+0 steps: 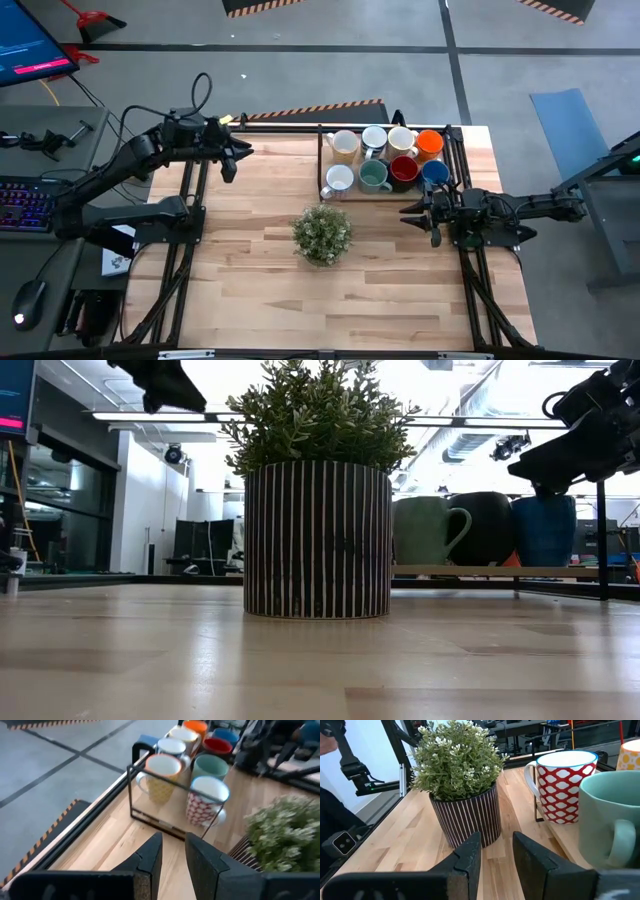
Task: Place coffee mugs
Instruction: Return to Home Position
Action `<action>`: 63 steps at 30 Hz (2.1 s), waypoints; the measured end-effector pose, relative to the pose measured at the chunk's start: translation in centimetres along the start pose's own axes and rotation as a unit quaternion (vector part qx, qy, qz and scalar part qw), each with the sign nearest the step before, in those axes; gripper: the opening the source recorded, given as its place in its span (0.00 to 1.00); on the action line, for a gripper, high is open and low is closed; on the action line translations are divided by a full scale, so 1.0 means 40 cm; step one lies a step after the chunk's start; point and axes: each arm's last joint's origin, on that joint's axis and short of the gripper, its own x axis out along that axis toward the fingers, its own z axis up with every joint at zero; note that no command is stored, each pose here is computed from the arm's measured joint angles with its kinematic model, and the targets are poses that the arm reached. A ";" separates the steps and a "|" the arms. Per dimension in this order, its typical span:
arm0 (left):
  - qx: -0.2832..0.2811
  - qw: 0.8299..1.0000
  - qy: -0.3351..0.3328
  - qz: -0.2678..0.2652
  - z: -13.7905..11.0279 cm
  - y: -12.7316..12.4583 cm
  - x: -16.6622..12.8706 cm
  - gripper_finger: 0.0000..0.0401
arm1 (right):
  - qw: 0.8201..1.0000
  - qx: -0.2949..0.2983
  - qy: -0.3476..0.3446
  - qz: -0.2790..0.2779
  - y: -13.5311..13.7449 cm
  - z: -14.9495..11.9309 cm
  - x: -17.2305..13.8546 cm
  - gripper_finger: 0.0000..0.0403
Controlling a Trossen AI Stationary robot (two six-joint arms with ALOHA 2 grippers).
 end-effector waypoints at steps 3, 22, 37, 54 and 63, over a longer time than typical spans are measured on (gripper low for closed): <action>0.001 1.000 -0.024 -0.008 0.001 -0.015 -0.025 0.19 | 1.000 0.000 0.000 0.000 0.000 0.000 0.000 0.24; 0.057 0.891 -0.358 -0.275 -0.336 -0.109 0.046 0.19 | 1.000 0.000 0.000 0.000 0.000 0.000 0.000 0.24; 0.054 0.858 -0.346 -0.377 -0.435 -0.116 0.028 0.19 | 1.000 0.000 0.000 0.000 0.000 0.000 0.000 0.24; 0.106 0.886 -0.277 -0.355 -0.469 -0.118 0.059 0.19 | 1.000 0.000 0.004 -0.001 0.000 -0.002 0.000 0.24; 0.106 0.887 -0.277 -0.355 -0.468 -0.118 0.059 0.19 | 1.000 0.000 0.004 -0.001 0.000 -0.002 0.000 0.24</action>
